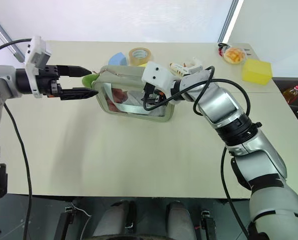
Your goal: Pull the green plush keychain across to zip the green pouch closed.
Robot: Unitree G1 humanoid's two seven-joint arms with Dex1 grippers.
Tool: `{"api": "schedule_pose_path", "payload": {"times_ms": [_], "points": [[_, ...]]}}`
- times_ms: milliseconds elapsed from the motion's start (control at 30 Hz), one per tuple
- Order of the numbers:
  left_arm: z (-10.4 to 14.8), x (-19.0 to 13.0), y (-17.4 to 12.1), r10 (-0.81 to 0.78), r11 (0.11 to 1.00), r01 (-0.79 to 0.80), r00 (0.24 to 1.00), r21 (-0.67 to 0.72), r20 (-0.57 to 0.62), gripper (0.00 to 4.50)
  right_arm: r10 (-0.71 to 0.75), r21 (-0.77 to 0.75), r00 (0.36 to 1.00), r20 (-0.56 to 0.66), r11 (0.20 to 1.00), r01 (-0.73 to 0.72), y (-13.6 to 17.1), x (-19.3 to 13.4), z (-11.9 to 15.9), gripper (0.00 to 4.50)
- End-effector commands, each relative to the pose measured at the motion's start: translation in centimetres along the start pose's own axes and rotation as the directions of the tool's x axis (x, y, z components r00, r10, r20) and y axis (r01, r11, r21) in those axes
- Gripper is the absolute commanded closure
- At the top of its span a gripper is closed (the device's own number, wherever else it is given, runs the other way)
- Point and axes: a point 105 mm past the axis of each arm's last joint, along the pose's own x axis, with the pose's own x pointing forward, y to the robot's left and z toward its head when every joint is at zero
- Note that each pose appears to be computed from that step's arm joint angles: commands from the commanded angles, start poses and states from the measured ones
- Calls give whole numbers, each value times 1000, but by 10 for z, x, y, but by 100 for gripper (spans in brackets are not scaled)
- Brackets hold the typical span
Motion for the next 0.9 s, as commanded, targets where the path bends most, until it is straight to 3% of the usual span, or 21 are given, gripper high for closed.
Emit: {"api": "schedule_pose_path", "payload": {"times_ms": [33, 67, 333, 467, 567, 767, 900], "points": [[8, -12, 0, 30, 999, -30, 999, 31, 14, 0, -52, -215, 999, -11, 976, 48, -25, -25, 8, 421], [7, -14, 0, 32, 999, -32, 999, 30, 11, 0, -46, -245, 999, -18, 969, 40, -29, -30, 6, 440], [8, -6, -1, 34, 999, -35, 999, 37, 32, 0, 23, -161, 998, 65, 987, -12, -16, -13, 5, 440], [9, -9, 3, 54, 998, -55, 998, 26, 46, 0, 23, -106, 997, 80, 994, -15, -17, -17, 3, 305], [4, -16, 14, 104, 995, -104, 993, 2, 47, 0, -50, -122, 997, 59, 991, 57, -28, -32, 0, 149], [-5, -46, 48, 248, 969, -248, 968, -9, 23, 0, -113, -103, 993, 26, 988, 115, -33, -77, 2, 149], [-20, -42, 56, 247, 969, -247, 969, -32, 11, 0, -86, -38, 996, -34, 996, 85, -15, -74, -22, 149]]}}
